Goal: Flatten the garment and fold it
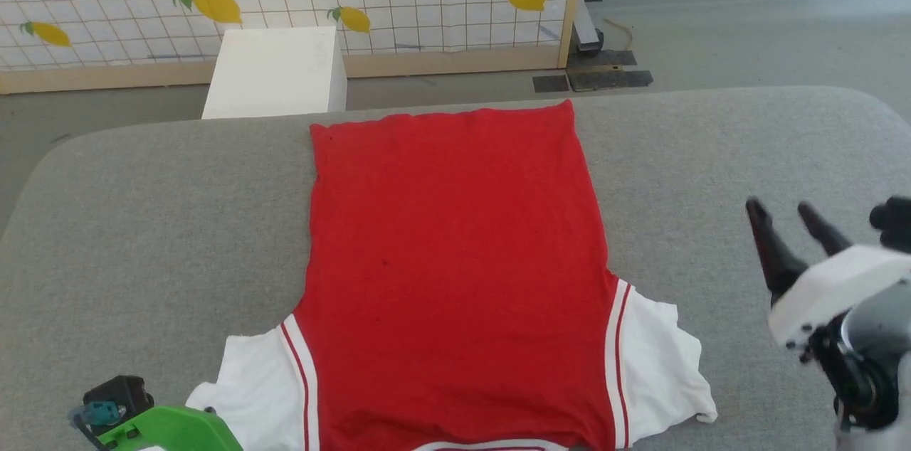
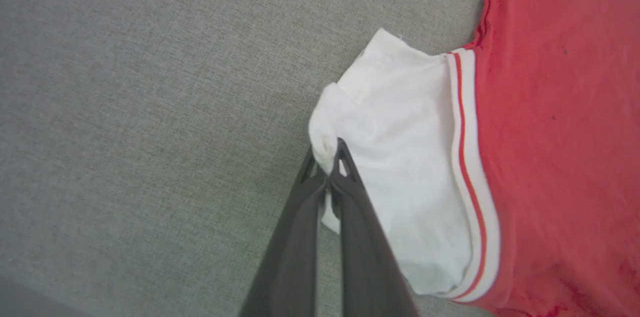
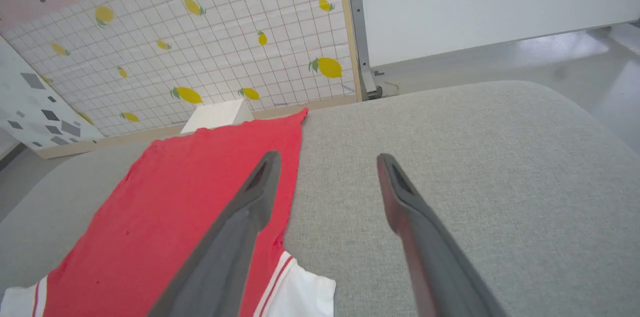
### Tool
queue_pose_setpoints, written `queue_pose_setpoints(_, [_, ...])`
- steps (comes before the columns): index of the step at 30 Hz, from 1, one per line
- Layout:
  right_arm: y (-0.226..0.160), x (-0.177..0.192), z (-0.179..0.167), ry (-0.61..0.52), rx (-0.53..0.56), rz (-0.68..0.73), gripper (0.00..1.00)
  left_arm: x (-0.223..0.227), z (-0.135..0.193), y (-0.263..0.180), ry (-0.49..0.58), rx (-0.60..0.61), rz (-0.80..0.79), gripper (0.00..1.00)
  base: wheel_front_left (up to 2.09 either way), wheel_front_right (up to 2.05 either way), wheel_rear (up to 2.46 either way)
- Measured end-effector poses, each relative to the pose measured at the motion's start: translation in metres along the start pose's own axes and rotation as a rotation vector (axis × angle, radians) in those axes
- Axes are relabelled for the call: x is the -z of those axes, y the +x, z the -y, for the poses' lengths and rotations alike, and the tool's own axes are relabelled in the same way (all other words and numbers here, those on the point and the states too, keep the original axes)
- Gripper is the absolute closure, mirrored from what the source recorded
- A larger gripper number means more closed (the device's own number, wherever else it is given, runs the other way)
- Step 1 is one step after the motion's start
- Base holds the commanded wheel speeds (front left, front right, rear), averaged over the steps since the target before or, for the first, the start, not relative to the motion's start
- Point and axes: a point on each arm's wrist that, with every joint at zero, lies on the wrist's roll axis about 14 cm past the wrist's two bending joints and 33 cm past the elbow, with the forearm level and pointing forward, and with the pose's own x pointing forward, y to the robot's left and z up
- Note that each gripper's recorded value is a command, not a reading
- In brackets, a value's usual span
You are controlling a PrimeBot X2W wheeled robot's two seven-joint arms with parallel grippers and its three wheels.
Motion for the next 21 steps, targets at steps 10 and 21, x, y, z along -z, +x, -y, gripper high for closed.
queue_pose_setpoints(10, [0.075,-0.05,0.003,-0.054,0.04,0.138,0.0,-0.013,0.025,0.019,-0.004,0.053,0.016,1.0,0.0,0.0,0.0])
queue_pose_setpoints(21, [0.209,-0.06,-0.029,-0.258,-0.017,-0.069,0.0,-0.042,0.048,0.06,-0.03,0.088,0.084,1.0,0.0,0.0,0.0])
